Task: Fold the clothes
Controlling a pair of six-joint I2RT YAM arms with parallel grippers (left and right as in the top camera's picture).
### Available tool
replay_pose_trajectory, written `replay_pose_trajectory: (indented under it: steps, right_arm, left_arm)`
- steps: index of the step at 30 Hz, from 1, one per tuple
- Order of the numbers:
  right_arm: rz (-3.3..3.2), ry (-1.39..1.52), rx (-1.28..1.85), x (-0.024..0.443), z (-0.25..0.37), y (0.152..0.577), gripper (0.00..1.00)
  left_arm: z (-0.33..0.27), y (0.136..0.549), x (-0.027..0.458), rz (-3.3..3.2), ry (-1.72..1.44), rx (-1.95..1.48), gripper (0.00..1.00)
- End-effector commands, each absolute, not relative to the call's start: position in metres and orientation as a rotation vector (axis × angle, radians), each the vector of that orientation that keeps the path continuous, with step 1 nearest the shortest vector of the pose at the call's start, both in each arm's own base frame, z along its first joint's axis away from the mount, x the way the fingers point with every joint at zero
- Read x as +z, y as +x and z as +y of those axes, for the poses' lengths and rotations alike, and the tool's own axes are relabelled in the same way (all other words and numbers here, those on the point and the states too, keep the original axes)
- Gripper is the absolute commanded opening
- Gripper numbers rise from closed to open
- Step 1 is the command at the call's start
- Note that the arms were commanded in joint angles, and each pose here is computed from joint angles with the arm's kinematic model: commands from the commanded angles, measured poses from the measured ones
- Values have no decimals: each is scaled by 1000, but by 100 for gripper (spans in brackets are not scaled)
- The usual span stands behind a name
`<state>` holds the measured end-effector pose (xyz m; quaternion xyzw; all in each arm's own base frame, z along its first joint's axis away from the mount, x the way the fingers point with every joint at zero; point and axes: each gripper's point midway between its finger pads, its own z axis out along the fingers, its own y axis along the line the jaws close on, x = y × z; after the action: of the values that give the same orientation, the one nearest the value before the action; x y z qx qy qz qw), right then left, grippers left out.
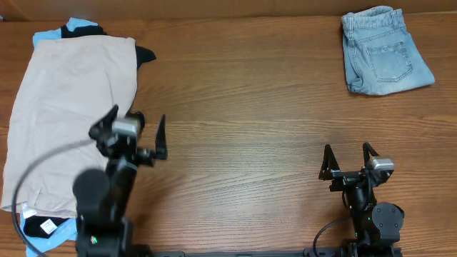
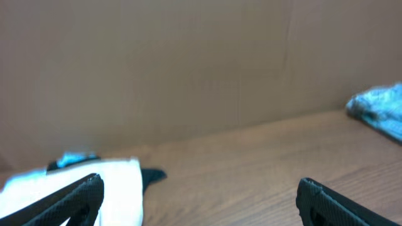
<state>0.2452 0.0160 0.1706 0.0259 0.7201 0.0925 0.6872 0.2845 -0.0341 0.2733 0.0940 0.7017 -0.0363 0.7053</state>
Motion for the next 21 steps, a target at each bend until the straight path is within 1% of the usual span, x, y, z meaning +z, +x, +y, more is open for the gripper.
replay_pose_trajectory:
  steps: [1,10,21]
  right_arm:
    - [1600,55,198,171,16,245,100]
    - [1600,55,198,171,16,245,100]
    - [1600,55,198,171,16,245,100]
  left_arm:
    - [-30,271,256,1505,208,-63,100]
    - [-13,251,237,1391,112,-52,100]
    - [-10,242,217,1396,98,-40,100]
